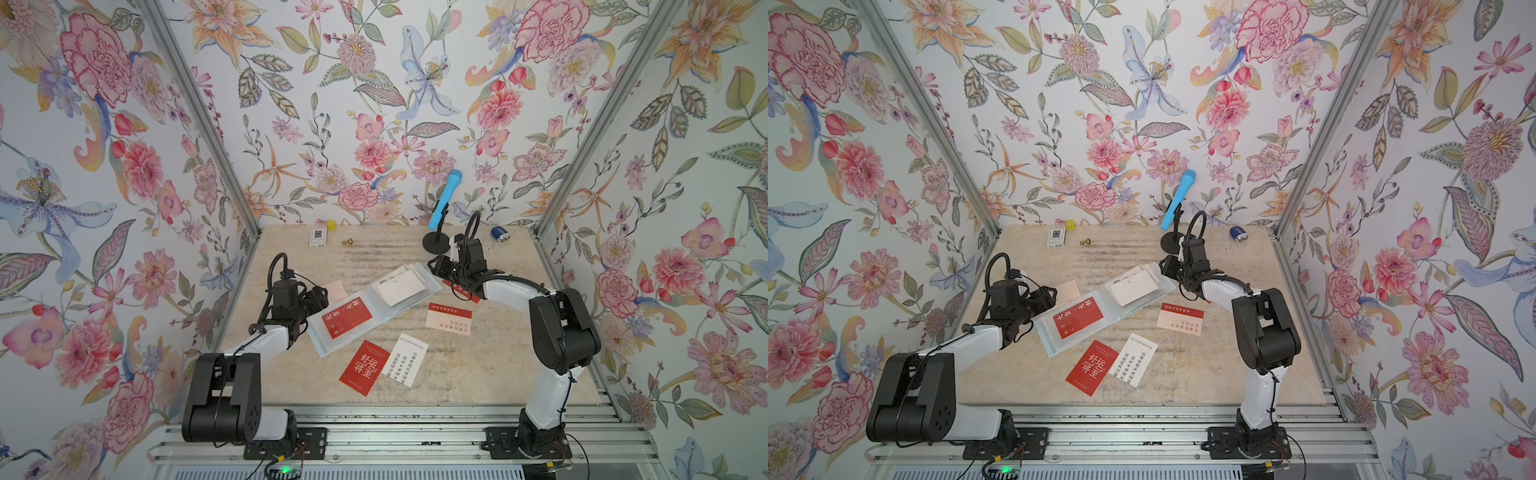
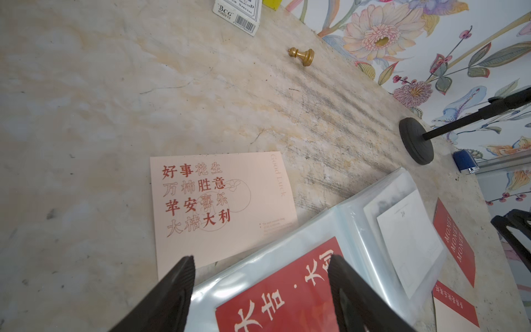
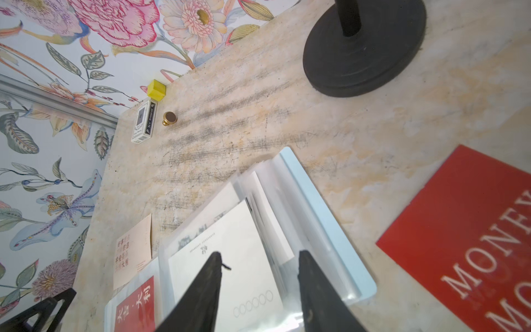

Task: Place the photos into the photo albums
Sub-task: Adjust the photo album at the center of the board, then pick up the photo at the center of the board.

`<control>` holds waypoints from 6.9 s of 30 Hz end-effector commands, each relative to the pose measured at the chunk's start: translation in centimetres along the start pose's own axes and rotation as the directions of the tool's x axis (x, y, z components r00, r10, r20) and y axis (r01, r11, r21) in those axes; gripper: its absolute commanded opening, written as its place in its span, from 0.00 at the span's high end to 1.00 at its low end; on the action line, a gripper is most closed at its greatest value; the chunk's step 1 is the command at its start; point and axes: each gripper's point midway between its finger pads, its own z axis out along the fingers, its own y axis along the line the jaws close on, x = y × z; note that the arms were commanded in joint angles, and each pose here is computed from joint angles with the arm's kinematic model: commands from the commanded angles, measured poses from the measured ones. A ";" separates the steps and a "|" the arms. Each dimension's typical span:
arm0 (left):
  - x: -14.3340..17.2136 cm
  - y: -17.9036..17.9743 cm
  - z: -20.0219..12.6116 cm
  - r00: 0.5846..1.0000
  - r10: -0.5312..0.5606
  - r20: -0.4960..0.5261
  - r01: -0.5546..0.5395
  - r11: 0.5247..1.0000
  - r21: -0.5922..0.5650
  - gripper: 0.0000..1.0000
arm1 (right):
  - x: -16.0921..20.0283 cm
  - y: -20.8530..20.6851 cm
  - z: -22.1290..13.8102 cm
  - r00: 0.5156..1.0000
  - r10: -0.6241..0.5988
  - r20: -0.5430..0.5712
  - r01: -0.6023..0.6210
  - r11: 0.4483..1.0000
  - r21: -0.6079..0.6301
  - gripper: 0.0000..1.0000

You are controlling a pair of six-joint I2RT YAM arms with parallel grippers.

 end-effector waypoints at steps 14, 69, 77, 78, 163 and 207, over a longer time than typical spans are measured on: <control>-0.2 1.7 0.5 0.996 -0.090 -0.007 0.091 0.995 0.045 0.23 | 6.8 14.9 7.1 0.919 -0.230 -0.321 0.105 0.926 -0.364 0.50; 3.9 5.3 4.6 0.982 -0.109 -0.155 0.112 0.994 0.012 0.23 | 17.2 25.8 15.4 0.855 -0.130 -0.503 -0.124 0.889 -0.441 0.51; 4.1 5.4 4.6 0.981 -0.113 -0.156 0.116 0.993 0.010 0.24 | 14.2 28.9 12.6 0.872 -0.134 -0.471 -0.155 0.836 -0.526 0.51; 4.1 5.4 4.6 0.981 -0.113 -0.157 0.116 0.993 0.011 0.24 | 13.9 29.2 12.3 0.873 -0.134 -0.470 -0.160 0.830 -0.534 0.51; 3.3 6.8 5.0 0.979 -0.035 -0.202 0.021 0.997 -0.071 0.24 | 14.0 32.5 10.0 0.859 -0.137 -0.494 -0.241 0.743 -0.625 0.55; -1.4 3.2 1.2 0.996 0.029 -0.079 -0.029 1.000 0.000 0.24 | 13.7 27.1 11.0 0.870 -0.122 -0.478 -0.188 0.814 -0.549 0.99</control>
